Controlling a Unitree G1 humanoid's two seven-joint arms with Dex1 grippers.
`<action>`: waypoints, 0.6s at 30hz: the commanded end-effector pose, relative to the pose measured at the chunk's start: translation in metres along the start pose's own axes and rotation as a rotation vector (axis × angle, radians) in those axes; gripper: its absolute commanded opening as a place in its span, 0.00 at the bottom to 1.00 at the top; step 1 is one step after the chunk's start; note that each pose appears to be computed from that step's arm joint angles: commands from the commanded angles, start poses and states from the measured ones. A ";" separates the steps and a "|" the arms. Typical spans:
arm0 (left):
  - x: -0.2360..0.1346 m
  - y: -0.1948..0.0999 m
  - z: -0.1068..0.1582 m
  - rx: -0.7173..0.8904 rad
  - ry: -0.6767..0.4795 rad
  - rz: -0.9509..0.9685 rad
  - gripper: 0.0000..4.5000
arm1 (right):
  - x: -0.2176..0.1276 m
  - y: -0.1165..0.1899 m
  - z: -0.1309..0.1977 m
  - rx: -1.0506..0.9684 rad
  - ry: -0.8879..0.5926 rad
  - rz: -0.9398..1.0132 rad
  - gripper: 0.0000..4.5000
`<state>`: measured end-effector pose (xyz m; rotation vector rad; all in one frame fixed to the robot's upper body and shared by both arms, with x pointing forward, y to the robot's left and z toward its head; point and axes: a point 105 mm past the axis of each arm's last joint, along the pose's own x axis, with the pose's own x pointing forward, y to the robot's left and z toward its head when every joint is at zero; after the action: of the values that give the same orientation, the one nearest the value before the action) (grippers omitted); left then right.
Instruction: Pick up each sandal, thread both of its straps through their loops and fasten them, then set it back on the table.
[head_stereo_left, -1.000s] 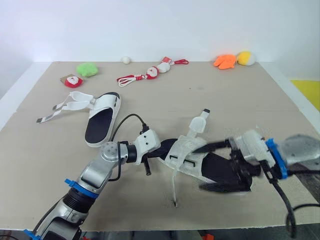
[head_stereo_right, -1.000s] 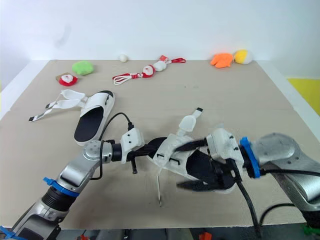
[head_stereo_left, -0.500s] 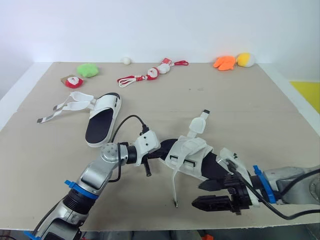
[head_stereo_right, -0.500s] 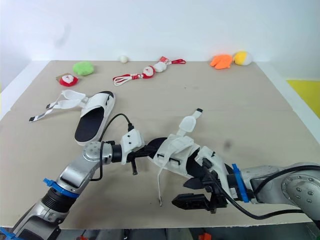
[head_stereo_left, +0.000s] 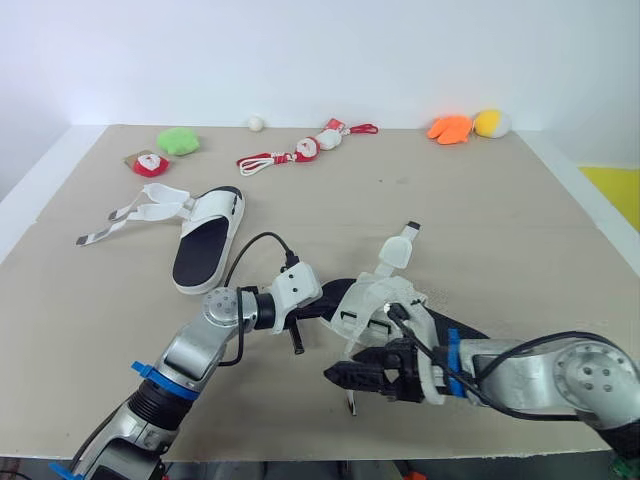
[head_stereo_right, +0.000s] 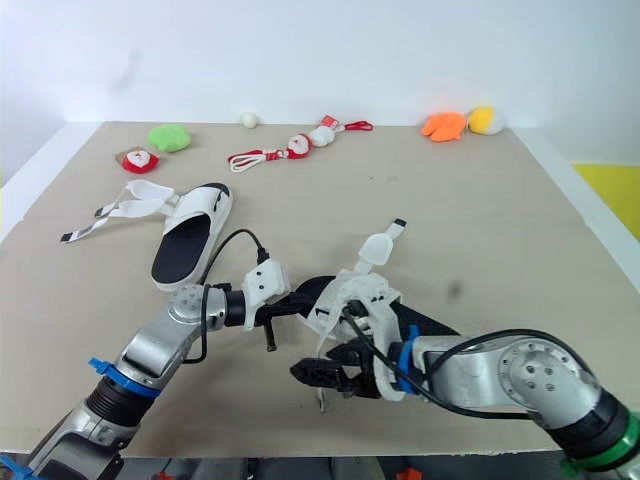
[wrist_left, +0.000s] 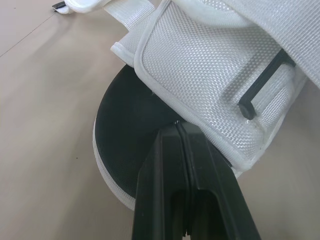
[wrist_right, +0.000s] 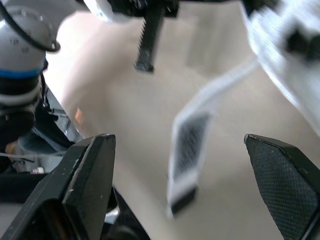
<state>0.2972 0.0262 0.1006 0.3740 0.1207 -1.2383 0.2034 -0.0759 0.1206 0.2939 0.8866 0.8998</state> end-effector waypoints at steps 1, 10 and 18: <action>0.008 -0.022 -0.031 -0.081 0.105 -0.074 0.00 | 0.001 -0.001 0.007 0.005 -0.026 -0.040 0.98; 0.007 -0.022 -0.032 -0.085 0.105 -0.067 0.00 | 0.000 -0.012 0.009 0.008 -0.005 -0.087 0.42; 0.007 -0.020 -0.031 -0.082 0.104 -0.064 0.00 | -0.013 -0.009 0.013 -0.021 0.001 -0.017 0.01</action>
<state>0.2968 0.0264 0.0990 0.3682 0.1307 -1.2339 0.2114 -0.0879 0.1120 0.2579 0.9389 0.8408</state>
